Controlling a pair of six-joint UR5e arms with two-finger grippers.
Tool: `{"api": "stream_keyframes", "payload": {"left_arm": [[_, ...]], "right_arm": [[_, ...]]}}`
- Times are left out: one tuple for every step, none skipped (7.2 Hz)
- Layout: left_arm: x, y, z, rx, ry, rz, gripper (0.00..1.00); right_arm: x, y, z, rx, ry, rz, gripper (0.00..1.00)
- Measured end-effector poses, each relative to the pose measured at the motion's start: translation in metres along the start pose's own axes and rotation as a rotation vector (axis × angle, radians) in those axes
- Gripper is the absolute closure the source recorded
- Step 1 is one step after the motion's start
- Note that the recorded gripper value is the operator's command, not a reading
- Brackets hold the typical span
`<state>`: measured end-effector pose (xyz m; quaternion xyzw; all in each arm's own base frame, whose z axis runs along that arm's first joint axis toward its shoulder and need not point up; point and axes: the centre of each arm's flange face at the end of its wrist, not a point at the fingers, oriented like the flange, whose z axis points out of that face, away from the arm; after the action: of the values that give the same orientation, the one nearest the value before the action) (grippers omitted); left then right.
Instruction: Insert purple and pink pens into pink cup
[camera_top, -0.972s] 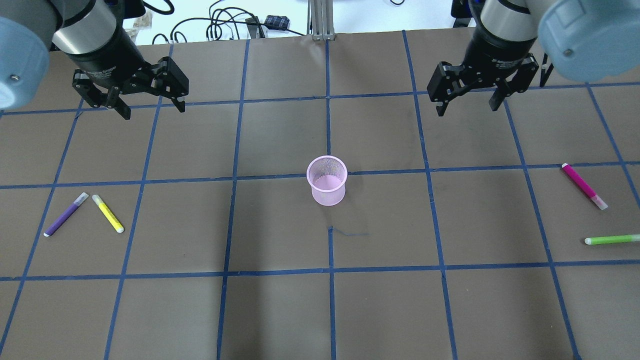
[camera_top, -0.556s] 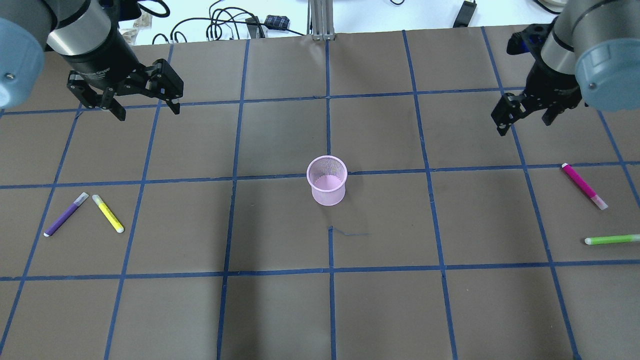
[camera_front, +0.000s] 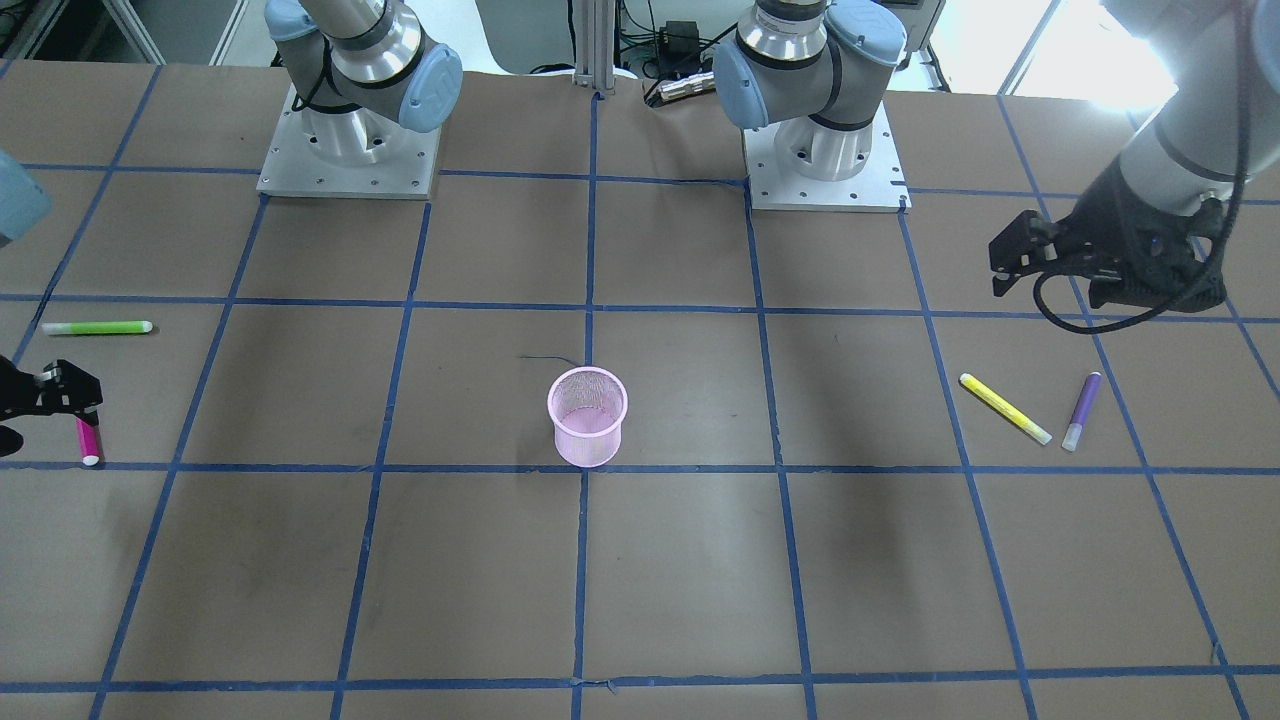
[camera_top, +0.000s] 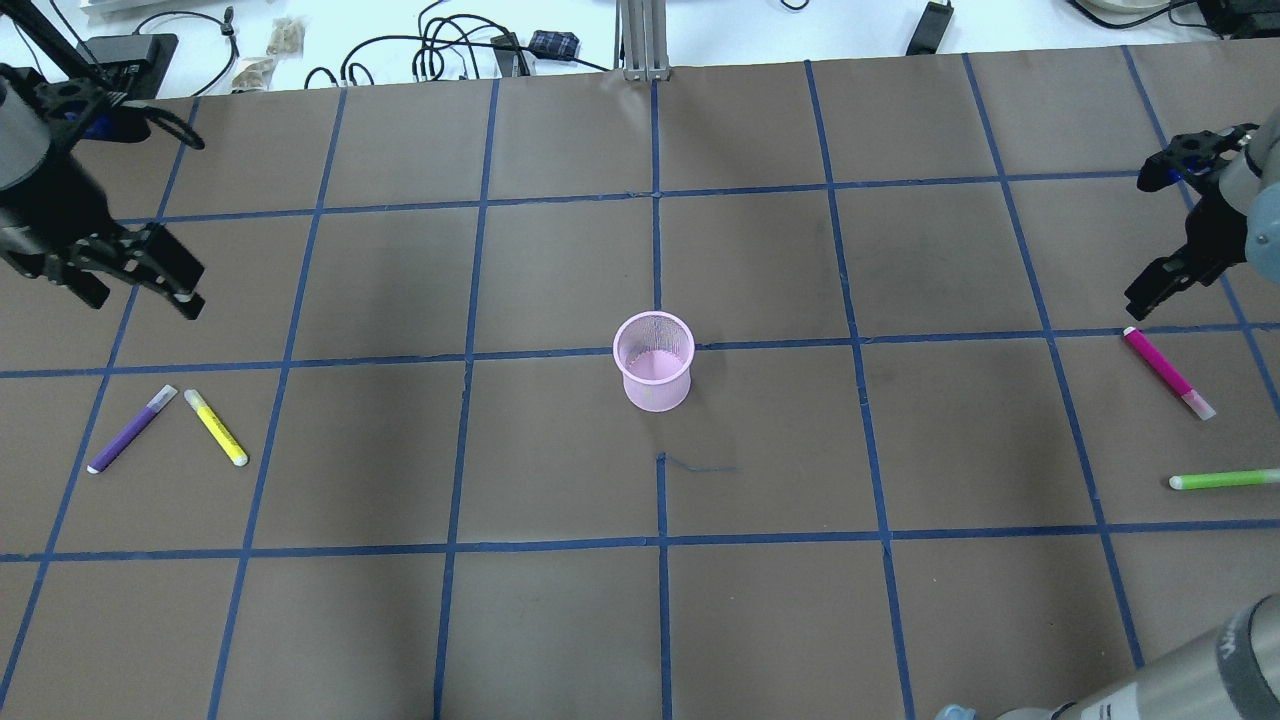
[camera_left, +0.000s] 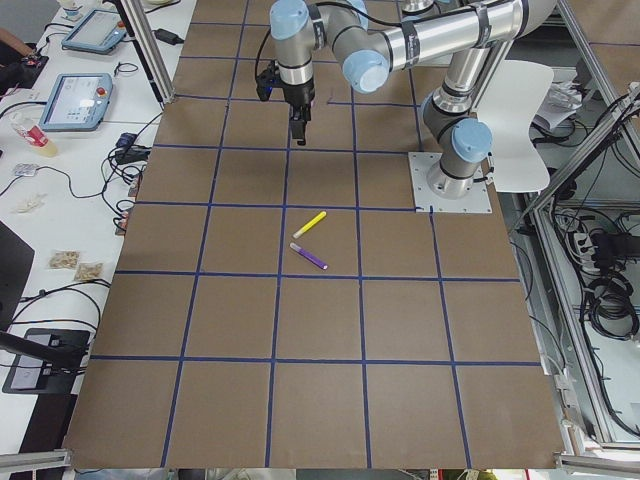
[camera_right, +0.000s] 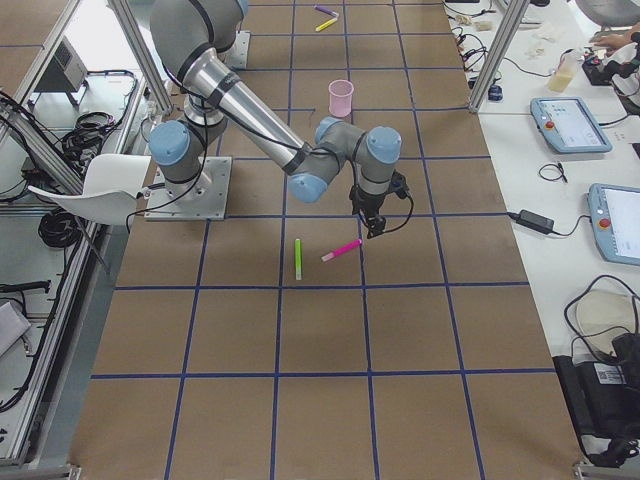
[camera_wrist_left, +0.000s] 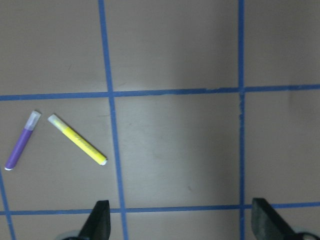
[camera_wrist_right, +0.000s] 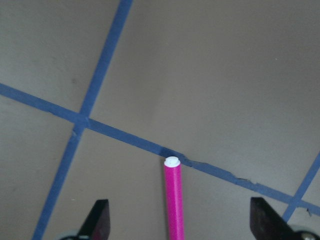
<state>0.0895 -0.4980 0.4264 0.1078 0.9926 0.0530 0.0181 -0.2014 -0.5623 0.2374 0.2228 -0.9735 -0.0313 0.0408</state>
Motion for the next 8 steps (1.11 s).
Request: {"api": "stream_keyframes", "payload": {"left_arm": [[-0.041, 0.009, 0.020, 0.010, -0.013, 0.113, 0.00], [-0.073, 0.016, 0.046, 0.035, -0.045, 0.238, 0.00], [-0.099, 0.024, 0.079, 0.046, -0.067, 0.355, 0.00], [-0.123, 0.033, 0.115, 0.043, -0.060, 0.459, 0.00], [-0.141, 0.035, 0.147, 0.040, -0.054, 0.572, 0.00], [-0.155, 0.034, 0.177, 0.048, -0.061, 0.679, 0.00], [-0.169, 0.036, 0.203, 0.065, -0.060, 0.729, 0.00], [-0.182, 0.042, 0.228, 0.088, -0.033, 0.735, 0.00]], "right_arm": [[0.009, 0.002, 0.020, -0.002, -0.011, -0.045, 0.16], [0.011, 0.004, 0.033, -0.009, -0.025, -0.082, 0.22], [0.009, 0.005, 0.041, -0.018, -0.035, -0.099, 0.23], [0.007, 0.006, 0.046, -0.023, -0.042, -0.102, 0.23], [0.005, 0.005, 0.052, -0.025, -0.050, -0.102, 0.29], [0.002, 0.004, 0.058, -0.031, -0.061, -0.101, 0.41], [-0.001, 0.002, 0.061, -0.035, -0.068, -0.098, 0.62], [-0.002, 0.001, 0.062, -0.037, -0.067, -0.098, 0.86]]}}
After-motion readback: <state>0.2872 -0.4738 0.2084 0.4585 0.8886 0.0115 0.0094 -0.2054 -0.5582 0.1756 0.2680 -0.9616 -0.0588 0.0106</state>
